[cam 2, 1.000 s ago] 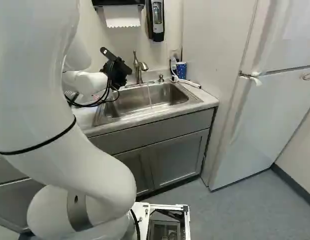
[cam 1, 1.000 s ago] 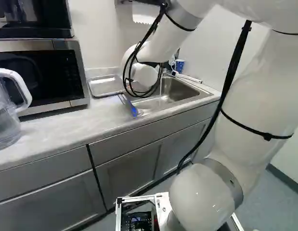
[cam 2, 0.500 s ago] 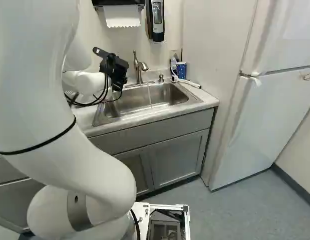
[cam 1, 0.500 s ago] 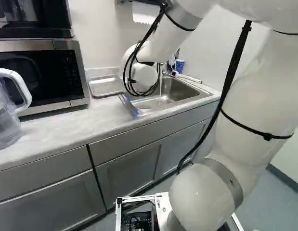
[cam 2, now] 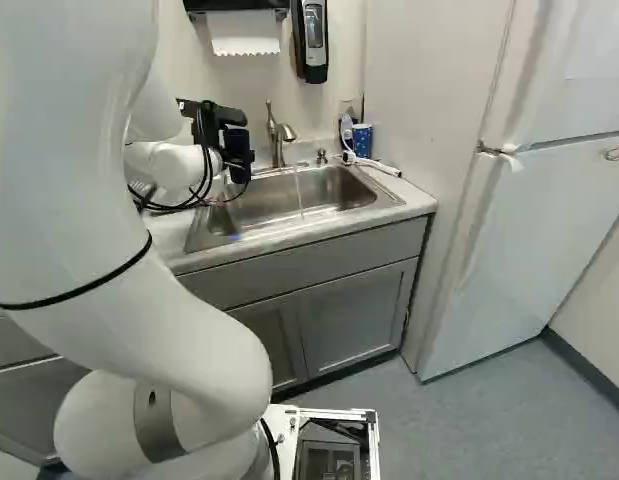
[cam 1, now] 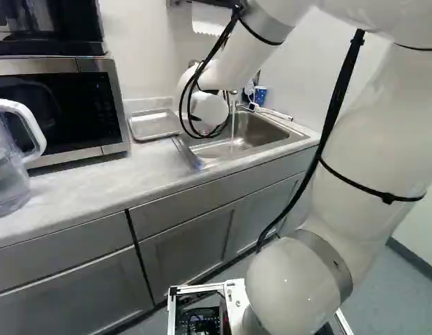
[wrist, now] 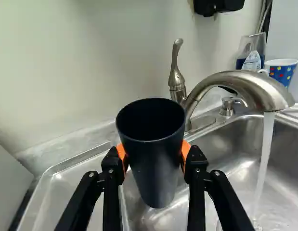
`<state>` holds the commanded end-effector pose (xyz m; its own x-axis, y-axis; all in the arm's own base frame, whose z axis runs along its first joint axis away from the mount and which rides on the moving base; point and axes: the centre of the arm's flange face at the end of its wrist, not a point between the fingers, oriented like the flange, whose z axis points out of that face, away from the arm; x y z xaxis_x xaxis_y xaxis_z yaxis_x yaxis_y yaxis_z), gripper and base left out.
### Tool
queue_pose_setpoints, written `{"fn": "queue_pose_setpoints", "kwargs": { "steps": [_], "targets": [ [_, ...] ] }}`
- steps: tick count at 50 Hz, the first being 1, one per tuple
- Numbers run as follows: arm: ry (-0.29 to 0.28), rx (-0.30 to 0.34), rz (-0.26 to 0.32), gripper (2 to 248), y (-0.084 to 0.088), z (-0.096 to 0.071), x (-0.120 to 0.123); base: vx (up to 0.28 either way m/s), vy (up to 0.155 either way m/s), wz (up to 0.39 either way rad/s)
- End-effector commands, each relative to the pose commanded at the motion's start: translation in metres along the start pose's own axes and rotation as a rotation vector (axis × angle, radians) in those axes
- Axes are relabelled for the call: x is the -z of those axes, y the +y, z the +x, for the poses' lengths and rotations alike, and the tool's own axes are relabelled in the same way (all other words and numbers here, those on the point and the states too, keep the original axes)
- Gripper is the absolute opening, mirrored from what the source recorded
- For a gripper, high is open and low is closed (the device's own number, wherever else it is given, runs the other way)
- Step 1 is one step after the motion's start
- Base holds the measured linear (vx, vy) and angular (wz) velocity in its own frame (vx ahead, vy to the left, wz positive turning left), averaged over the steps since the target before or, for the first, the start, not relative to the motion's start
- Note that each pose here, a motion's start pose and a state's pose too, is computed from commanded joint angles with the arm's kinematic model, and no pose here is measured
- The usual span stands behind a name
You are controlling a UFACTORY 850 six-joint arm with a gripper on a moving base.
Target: Rinse the cup and place it in the tray
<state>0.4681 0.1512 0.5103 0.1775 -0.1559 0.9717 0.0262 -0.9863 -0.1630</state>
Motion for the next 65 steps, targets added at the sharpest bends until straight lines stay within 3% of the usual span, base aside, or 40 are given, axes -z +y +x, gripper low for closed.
{"fn": "queue_pose_setpoints", "kwargs": {
  "steps": [10, 31, 65],
  "targets": [
    [0.000, 0.105, 0.000, 124, 0.000, 0.000, 0.000, 0.000, 0.000, 0.000],
    [0.016, 0.101, 0.015, 124, -0.008, 0.008, 0.002, 0.000, 0.000, 0.000],
    [0.019, 0.110, 0.096, 124, -0.055, 0.006, -0.006, 0.000, 0.000, 0.000]
  ]
}}
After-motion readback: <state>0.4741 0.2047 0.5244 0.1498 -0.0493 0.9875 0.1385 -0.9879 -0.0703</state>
